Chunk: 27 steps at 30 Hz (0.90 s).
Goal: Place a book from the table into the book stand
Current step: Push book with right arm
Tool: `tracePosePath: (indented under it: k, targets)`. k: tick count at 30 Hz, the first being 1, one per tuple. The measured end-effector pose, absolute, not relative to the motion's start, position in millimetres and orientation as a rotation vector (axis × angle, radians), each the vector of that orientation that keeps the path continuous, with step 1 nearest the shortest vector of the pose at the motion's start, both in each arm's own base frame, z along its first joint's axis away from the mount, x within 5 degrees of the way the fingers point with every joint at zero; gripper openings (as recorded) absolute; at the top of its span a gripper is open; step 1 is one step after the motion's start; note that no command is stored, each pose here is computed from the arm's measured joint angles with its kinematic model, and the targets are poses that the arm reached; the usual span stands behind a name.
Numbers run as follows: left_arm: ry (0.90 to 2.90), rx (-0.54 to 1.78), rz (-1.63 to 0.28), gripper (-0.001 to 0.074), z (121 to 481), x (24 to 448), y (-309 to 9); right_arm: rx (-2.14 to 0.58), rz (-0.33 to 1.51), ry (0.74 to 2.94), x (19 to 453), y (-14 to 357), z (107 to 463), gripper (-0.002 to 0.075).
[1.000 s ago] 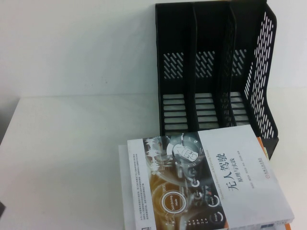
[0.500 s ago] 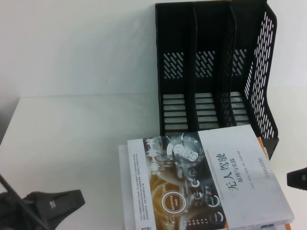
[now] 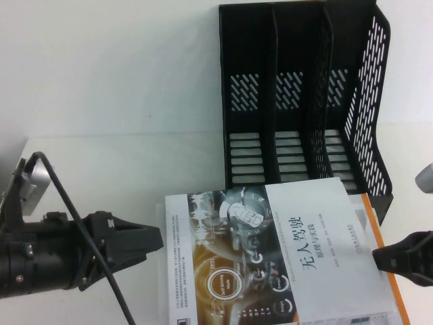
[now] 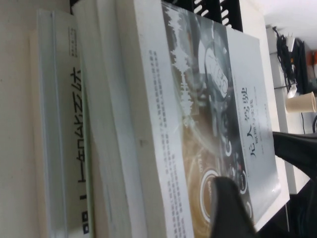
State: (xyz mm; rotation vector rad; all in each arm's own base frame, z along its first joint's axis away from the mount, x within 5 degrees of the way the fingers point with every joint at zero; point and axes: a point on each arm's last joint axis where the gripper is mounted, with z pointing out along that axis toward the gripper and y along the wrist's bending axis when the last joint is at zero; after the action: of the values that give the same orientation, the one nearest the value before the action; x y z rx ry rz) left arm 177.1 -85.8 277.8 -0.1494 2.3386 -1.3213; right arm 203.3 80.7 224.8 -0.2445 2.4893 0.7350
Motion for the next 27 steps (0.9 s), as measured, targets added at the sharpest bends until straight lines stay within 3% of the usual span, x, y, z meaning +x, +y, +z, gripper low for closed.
tracePosePath:
  k: [5,12,18,27]
  targets:
    - [2.355,-0.090,-1.319,0.0363,276.5,188.8,-88.1,-0.261,0.750,2.492,202.9,88.0,222.9,-0.0002]
    - [2.399,-0.080,-1.374,0.0372,273.1,208.9,-83.9,-0.214,0.791,2.507,206.0,92.0,219.1,-0.0002]
    - [2.404,-0.175,-1.393,0.0374,266.9,226.0,-61.0,-0.195,0.796,2.507,207.2,92.2,218.4,-0.0001]
    - [2.434,-0.182,-1.353,0.0374,262.0,227.2,-50.9,-0.196,0.799,2.507,207.1,92.4,218.5,-0.0001]
